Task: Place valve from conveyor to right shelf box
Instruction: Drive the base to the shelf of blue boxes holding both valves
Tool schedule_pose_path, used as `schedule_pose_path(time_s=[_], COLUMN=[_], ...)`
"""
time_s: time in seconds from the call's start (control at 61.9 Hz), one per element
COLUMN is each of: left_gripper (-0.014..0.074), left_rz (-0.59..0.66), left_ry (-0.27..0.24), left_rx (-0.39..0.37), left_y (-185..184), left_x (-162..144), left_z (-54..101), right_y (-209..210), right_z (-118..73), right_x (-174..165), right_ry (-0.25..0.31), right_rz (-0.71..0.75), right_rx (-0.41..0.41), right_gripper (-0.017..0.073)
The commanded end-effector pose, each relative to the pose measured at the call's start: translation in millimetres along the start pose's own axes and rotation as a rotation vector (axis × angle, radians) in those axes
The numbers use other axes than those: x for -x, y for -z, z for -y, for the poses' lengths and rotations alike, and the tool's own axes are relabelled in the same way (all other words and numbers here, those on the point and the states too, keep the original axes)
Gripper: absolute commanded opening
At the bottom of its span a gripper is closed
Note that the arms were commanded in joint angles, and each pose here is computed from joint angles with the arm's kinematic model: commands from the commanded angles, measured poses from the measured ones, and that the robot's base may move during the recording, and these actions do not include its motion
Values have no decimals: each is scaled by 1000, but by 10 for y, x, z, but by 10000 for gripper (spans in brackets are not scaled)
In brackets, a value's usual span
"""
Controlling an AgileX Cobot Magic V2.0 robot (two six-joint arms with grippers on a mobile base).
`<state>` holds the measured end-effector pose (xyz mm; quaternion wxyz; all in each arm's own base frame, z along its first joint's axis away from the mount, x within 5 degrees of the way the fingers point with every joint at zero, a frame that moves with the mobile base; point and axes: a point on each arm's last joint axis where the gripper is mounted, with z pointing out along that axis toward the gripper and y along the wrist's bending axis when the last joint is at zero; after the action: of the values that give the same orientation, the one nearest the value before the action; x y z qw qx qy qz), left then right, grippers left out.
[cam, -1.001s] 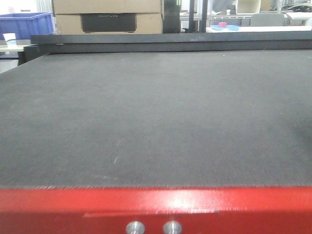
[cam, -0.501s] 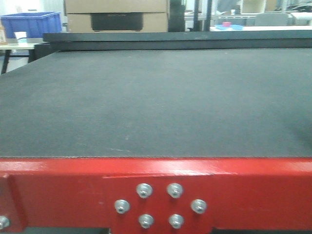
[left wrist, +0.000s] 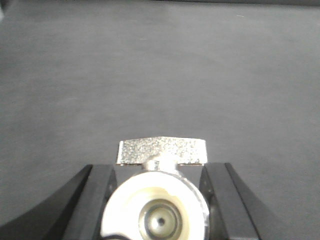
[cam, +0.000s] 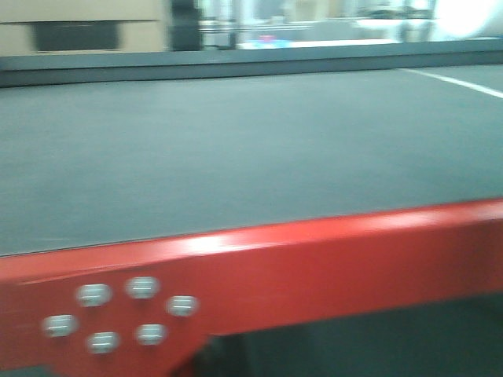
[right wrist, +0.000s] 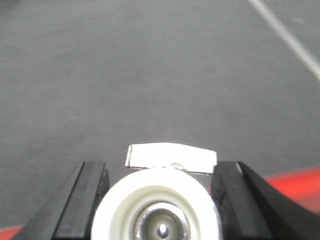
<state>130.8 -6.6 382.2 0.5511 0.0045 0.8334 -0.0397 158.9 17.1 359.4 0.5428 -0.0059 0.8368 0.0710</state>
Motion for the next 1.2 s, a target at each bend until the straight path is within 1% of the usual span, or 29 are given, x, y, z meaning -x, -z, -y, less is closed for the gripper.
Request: schedule_pose_path(time_s=[0.0, 1.179], left_gripper=[-111, -111], left_rz=[65, 65], left_ry=[13, 13], left_rx=[-9, -9], left_y=[35, 35], left_x=[65, 65], left_z=[12, 12], right_y=[52, 52], right_z=[3, 3], right_x=[94, 94], right_ry=[5, 5], right_rz=[92, 92], right_rx=[-5, -5], right_gripper=[-167, -167])
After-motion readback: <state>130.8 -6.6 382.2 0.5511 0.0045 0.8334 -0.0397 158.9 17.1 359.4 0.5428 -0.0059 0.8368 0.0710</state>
